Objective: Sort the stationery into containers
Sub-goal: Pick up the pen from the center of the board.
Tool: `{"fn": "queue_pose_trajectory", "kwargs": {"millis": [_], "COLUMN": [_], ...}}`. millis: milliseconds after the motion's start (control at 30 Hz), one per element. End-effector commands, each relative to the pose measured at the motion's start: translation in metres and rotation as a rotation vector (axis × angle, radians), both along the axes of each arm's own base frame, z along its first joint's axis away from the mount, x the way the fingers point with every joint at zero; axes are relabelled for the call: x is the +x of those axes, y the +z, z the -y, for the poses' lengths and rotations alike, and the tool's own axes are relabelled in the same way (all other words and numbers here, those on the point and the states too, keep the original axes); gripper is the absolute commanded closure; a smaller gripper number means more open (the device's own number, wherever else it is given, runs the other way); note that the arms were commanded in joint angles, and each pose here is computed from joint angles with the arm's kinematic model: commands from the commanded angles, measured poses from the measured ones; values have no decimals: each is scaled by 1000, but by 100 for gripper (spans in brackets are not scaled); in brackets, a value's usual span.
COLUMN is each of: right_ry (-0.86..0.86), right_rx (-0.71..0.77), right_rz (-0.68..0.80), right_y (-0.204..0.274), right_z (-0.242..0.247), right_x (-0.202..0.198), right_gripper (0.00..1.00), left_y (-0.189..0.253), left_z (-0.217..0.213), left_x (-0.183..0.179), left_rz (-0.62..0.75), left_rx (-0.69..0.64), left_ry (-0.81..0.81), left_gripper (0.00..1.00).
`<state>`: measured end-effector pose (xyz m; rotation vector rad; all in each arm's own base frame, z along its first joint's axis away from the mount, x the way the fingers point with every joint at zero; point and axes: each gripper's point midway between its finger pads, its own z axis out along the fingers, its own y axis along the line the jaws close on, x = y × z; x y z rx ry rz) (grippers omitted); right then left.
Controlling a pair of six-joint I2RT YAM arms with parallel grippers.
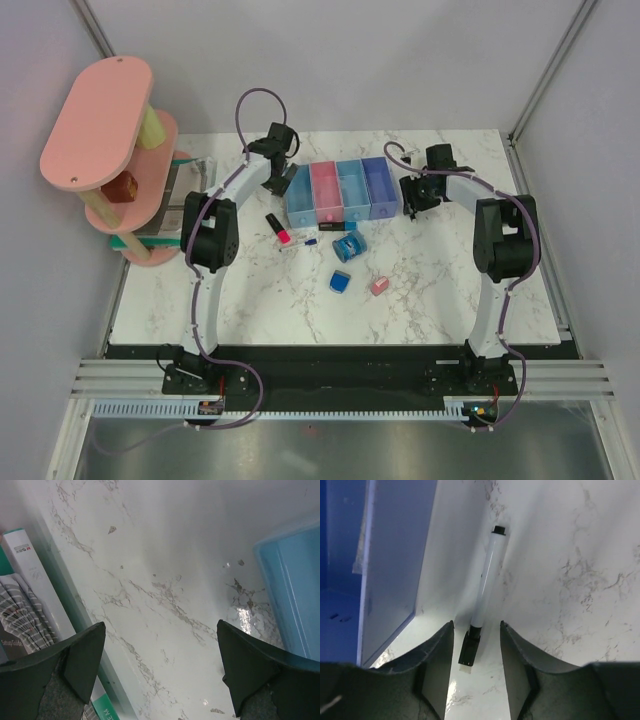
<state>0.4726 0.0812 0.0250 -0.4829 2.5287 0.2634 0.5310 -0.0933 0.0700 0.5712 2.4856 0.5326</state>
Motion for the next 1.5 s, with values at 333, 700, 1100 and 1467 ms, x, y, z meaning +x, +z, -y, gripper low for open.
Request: {"fn": "queue_pose_trajectory", "kwargs": {"millis": [333,700,1100,1467], "right_ry": [-21,-107,-195,-172], "right_rx": [-89,-104,33,111], "right_rz": [-66,37,217,227], "right_y": [-21,28,122,130], "right_z": [20,33,17,-13], "right_x": [-25,-13,23,35], "right_gripper": [85,97,97,97], "left_y": [-2,-5,-8,8], "left_z": [23,41,66,72], "left_x": [19,23,29,25], "left_rz": [35,39,50,76], "left_rx": [-101,-140,-157,-170], "left_ry": [-4,-29,-83,-84], "left_gripper": [1,1,1,0]}}
